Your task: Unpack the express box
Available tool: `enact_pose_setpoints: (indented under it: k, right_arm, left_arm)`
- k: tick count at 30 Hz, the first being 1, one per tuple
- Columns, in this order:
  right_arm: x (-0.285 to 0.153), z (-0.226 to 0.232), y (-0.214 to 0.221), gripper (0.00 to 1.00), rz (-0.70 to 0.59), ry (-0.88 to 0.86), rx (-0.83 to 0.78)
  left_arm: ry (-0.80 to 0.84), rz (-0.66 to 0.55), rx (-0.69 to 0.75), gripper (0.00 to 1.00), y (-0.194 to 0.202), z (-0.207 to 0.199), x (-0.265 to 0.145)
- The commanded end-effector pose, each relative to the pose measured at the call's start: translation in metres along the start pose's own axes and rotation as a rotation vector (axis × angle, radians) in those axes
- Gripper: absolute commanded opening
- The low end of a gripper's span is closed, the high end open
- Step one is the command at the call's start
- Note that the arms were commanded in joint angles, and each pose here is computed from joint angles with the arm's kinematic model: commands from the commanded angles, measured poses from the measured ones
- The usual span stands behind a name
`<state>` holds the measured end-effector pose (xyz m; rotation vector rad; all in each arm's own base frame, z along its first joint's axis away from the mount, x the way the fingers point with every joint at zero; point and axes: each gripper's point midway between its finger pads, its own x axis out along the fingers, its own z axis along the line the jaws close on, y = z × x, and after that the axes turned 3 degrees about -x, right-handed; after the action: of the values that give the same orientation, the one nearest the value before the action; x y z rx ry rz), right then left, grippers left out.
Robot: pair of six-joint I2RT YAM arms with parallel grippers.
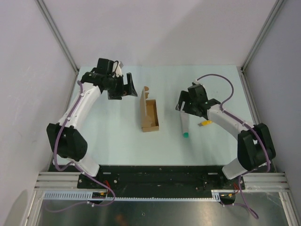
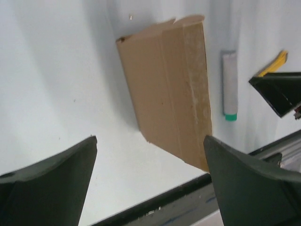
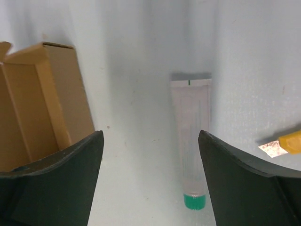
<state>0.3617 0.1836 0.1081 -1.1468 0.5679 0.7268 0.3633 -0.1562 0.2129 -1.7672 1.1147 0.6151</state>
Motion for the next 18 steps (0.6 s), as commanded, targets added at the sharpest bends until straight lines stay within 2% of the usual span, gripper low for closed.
enact_pose_setpoints:
  k: [1, 5, 9, 15, 18]
  right_arm:
    - [-0.036, -0.001, -0.038, 0.86, -0.133, 0.023, 0.041]
    - [-0.070, -0.010, -0.056, 0.90, -0.227, 0.060, 0.071]
    - [-0.129, -0.025, -0.081, 0.92, -0.391, 0.099, 0.117]
    - [-0.211, -0.061, -0.106, 0.94, -0.642, 0.193, 0.236]
    - [-0.249, -0.072, -0.114, 0.95, -0.754, 0.196, 0.264]
  left_arm:
    - [0.076, -0.152, 0.044, 1.00, -0.025, -0.027, -0.052]
    - [0.076, -0.242, 0.043, 1.00, -0.029, -0.028, -0.085]
    - [-0.007, -0.359, 0.040, 1.00, -0.026, -0.013, -0.119]
    - [-0.227, -0.642, -0.056, 1.00, -0.016, 0.028, -0.193]
    - [-0.225, -0.736, -0.100, 1.00, -0.002, 0.031, -0.220]
